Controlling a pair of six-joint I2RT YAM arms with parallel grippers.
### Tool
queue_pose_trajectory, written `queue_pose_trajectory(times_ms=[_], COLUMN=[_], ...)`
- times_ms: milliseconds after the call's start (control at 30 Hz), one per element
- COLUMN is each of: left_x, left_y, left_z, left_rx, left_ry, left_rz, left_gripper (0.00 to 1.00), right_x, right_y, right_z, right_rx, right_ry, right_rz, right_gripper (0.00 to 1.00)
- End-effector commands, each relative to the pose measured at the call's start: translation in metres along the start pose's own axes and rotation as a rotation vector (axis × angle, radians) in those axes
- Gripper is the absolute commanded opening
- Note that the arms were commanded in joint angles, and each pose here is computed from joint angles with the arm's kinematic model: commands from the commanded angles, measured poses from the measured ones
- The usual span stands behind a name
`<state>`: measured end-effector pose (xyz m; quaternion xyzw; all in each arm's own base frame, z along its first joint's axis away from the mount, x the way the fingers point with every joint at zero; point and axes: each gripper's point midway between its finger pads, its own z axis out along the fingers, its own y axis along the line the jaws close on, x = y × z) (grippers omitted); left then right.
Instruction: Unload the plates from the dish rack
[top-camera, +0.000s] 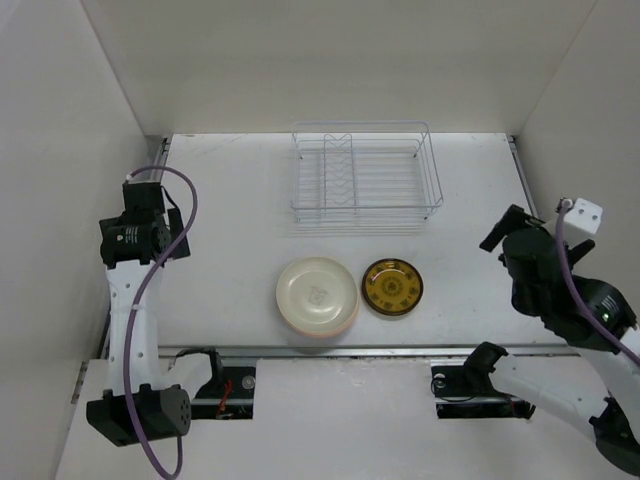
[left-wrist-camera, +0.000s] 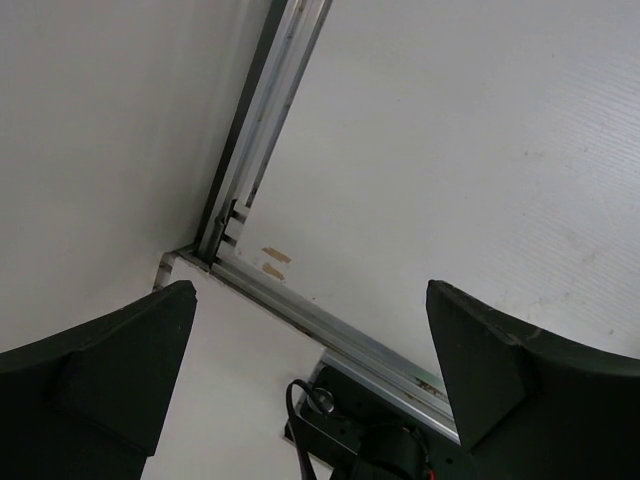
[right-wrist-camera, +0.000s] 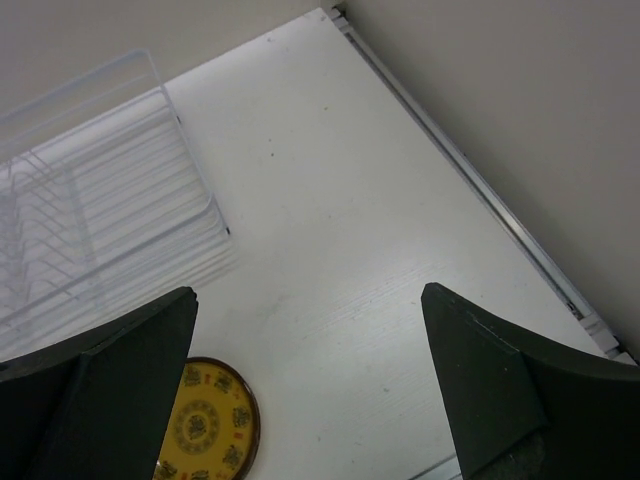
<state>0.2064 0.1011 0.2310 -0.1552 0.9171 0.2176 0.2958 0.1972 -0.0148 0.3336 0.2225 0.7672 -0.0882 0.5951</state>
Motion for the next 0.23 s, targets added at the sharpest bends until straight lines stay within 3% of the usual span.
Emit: queue_pose_trajectory(times_ms=[0, 200], left_x=[-0.0129, -0.0126], left_y=[0.0038, 0.0046], left_z=[-0.0105, -0.0050], left_rx=[0.005, -0.015], left_ry=[-0.034, -0.013], left_rz=[-0.060, -0.050], left_gripper=[1.00, 1.00], right_x=[-0.0182, -0.0186], right_y=[-0.0080, -0.0025], right_z=[-0.0031, -0.0034], right_rx=[0.011, -0.011], right_ry=[-0.073, -0.068], right_rz=[0.052, 0.077], right_gripper=[1.00, 1.00])
